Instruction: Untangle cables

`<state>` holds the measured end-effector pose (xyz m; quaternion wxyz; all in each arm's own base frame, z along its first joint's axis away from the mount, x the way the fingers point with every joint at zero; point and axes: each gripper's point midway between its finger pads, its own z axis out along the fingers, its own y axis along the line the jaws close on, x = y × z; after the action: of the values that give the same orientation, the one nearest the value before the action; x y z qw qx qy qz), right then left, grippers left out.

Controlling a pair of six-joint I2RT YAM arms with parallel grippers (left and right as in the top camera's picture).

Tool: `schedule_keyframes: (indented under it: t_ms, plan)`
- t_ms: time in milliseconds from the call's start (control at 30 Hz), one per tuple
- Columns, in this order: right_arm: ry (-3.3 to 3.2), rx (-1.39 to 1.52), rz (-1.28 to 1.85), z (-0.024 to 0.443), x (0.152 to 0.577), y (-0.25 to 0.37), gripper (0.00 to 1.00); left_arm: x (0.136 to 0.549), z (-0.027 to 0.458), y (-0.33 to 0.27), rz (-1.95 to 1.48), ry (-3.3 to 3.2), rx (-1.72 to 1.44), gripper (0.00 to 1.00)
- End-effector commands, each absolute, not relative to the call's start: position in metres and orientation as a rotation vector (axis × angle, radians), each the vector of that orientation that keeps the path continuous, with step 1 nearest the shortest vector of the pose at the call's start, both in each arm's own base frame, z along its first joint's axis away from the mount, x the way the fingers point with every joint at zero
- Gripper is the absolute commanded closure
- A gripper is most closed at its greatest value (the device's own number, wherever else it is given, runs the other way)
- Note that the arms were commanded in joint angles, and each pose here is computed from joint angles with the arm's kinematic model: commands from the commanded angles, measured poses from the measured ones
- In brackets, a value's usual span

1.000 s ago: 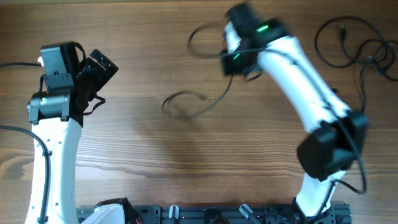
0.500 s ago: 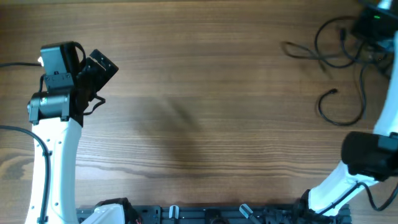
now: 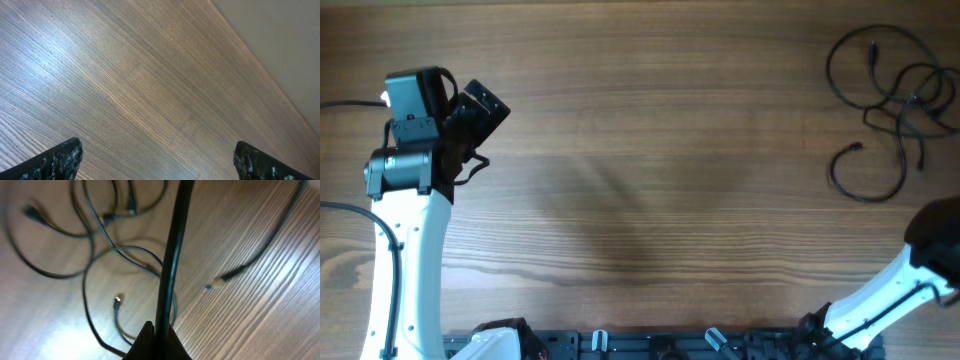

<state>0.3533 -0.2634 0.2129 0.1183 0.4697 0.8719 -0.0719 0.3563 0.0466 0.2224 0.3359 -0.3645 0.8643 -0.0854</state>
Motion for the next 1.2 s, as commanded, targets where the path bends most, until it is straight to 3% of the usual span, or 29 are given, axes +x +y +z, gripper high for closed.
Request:
schedule_keyframes:
  t_ms: [0, 67, 100, 133, 167, 233, 467, 667, 933, 1167]
  plan:
    - [2.653, 1.454, -0.297, 0.165, 0.352, -0.276, 0.96, 0.356, 0.221, 0.053, -0.188, 2.261, -0.945, 0.02]
    - [2.697, 1.478, -0.294, 0.145, 0.351, -0.279, 0.95, 0.356, 0.221, 0.053, -0.187, 2.261, -0.945, 0.02]
    - [2.736, 1.495, -0.291, 0.129, 0.350, -0.279, 0.66, 0.356, 0.220, 0.053, -0.187, 2.262, -0.945, 0.02]
    - [2.747, 1.501, -0.289, 0.125, 0.350, -0.279, 0.31, 0.355, 0.220, 0.053, -0.187, 2.263, -0.946, 0.02]
    - [2.751, 1.503, -0.284, 0.123, 0.350, -0.278, 0.10, 0.355, 0.220, 0.053, -0.186, 2.265, -0.946, 0.02]
    - [2.744, 1.506, -0.258, 0.124, 0.352, -0.276, 0.00, 0.354, 0.219, 0.053, -0.185, 2.268, -0.948, 0.02]
    - [2.754, 1.371, -0.058, 0.140, 0.367, -0.257, 0.01, 0.354, 0.219, 0.053, -0.185, 2.269, -0.948, 0.01]
    - [2.688, 0.551, 0.380, 0.236, 0.417, -0.149, 0.00, 0.353, 0.219, 0.053, -0.184, 2.272, -0.950, 0.00]
    - [2.537, -0.021, 0.323, 0.342, 0.393, 0.004, 0.00, 0.353, 0.218, 0.053, -0.182, 2.275, -0.950, 0.00]
    - [2.507, 0.280, 0.558, 0.375, 0.358, 0.069, 0.00, 0.353, 0.218, 0.053, -0.182, 2.275, -0.951, 0.00]
